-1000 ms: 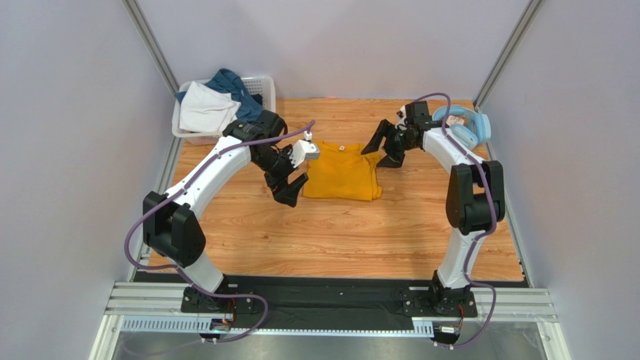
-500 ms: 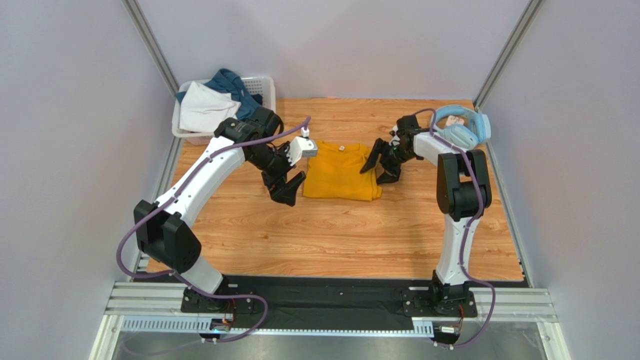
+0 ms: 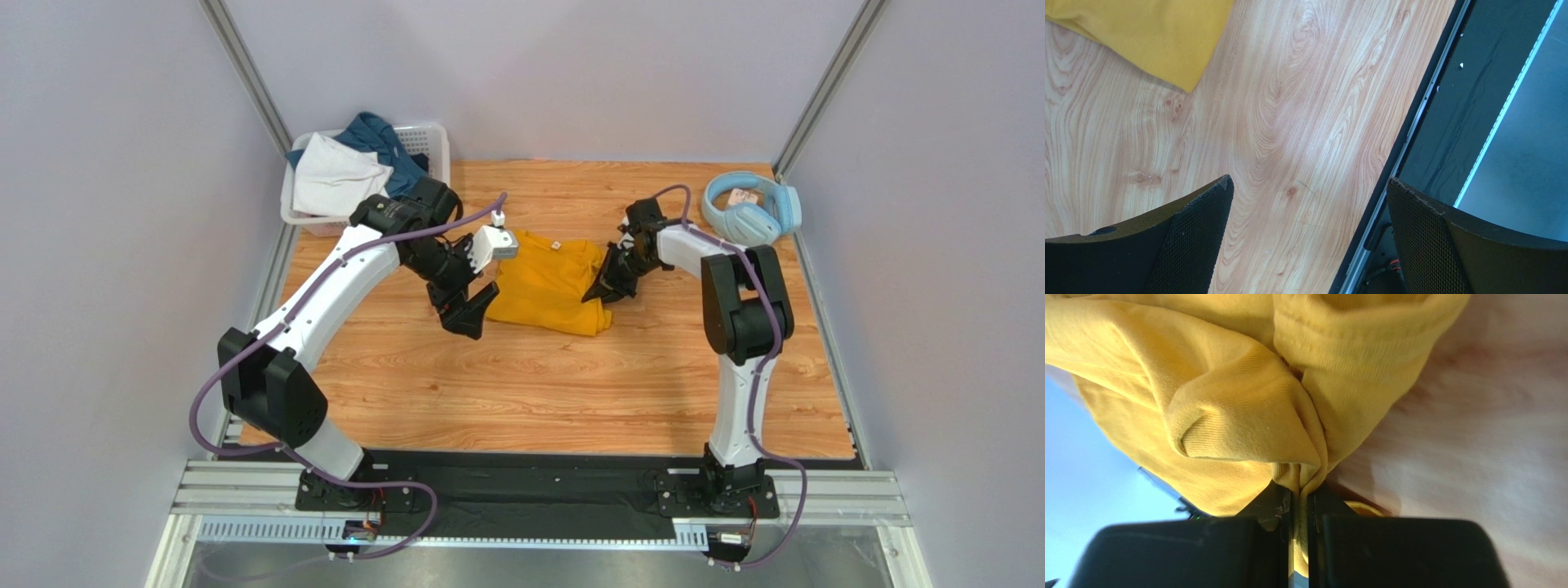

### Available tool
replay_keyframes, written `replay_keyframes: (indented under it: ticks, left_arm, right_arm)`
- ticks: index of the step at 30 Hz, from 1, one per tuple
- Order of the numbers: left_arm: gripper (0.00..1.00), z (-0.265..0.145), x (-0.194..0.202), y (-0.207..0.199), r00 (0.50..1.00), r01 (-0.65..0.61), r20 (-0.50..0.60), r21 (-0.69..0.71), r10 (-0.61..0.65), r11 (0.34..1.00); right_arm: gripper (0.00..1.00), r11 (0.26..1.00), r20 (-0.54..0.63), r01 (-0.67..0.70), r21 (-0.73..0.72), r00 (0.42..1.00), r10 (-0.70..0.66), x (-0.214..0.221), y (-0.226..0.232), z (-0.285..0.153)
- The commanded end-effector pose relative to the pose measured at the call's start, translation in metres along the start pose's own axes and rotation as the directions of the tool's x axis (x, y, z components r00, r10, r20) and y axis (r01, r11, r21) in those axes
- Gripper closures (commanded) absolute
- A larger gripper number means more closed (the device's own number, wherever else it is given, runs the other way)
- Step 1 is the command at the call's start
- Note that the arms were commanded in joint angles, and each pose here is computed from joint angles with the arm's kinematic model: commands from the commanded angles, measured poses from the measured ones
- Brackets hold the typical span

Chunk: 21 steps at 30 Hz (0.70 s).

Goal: Fold and stack the t-shirts
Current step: Neatly place the folded tshirt to the corner

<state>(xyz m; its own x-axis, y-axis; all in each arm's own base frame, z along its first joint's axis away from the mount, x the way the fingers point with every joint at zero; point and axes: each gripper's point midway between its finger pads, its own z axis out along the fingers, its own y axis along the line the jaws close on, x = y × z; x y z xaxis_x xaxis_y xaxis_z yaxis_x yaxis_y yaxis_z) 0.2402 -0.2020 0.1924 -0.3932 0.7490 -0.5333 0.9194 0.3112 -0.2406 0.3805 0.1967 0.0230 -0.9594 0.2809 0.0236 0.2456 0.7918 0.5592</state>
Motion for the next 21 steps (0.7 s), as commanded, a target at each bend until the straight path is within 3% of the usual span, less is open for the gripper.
replay_keyframes:
  ticks: [1, 2, 6, 10, 14, 17, 21]
  left_arm:
    - [0.0, -0.012, -0.002, -0.005, 0.999, -0.029, 0.034, -0.028, 0.03, 0.999]
    - [0.0, -0.014, -0.002, -0.005, 0.999, -0.032, 0.039, -0.032, 0.034, 0.999]
    - [0.0, -0.021, -0.004, -0.005, 0.997, -0.045, 0.052, -0.049, 0.048, 0.998]
    - [0.0, -0.029, -0.006, -0.007, 0.996, -0.053, 0.063, -0.06, 0.057, 0.997]
    - [0.0, -0.034, -0.005, -0.01, 0.995, -0.061, 0.069, -0.067, 0.066, 0.996]
    - [0.0, -0.038, -0.004, -0.011, 0.995, -0.067, 0.073, -0.074, 0.072, 0.995]
    - [0.0, -0.044, -0.004, -0.015, 0.993, -0.079, 0.079, -0.083, 0.085, 0.993]
  right_arm:
    - [1.0, 0.955, 0.18, -0.131, 0.266, 0.98, 0.085, 0.019, -0.053, -0.039]
    - [1.0, 0.945, 0.266, -0.216, 0.246, 0.953, 0.148, 0.019, -0.054, -0.067]
    - [1.0, 0.856, 0.374, -0.453, 0.249, 0.86, 0.347, 0.059, -0.098, -0.108]
    - [1.0, 0.746, 0.555, -0.564, 0.354, 0.769, 0.318, 0.082, -0.13, -0.177]
    - [1.0, 0.662, 0.677, -0.688, 0.298, 0.641, 0.361, 0.093, -0.16, -0.224]
    - [1.0, 0.62, 0.683, -0.732, 0.282, 0.607, 0.406, 0.101, -0.187, -0.231]
    - [1.0, 0.506, 0.606, -0.766, 0.395, 0.632, 0.483, 0.128, -0.22, -0.222]
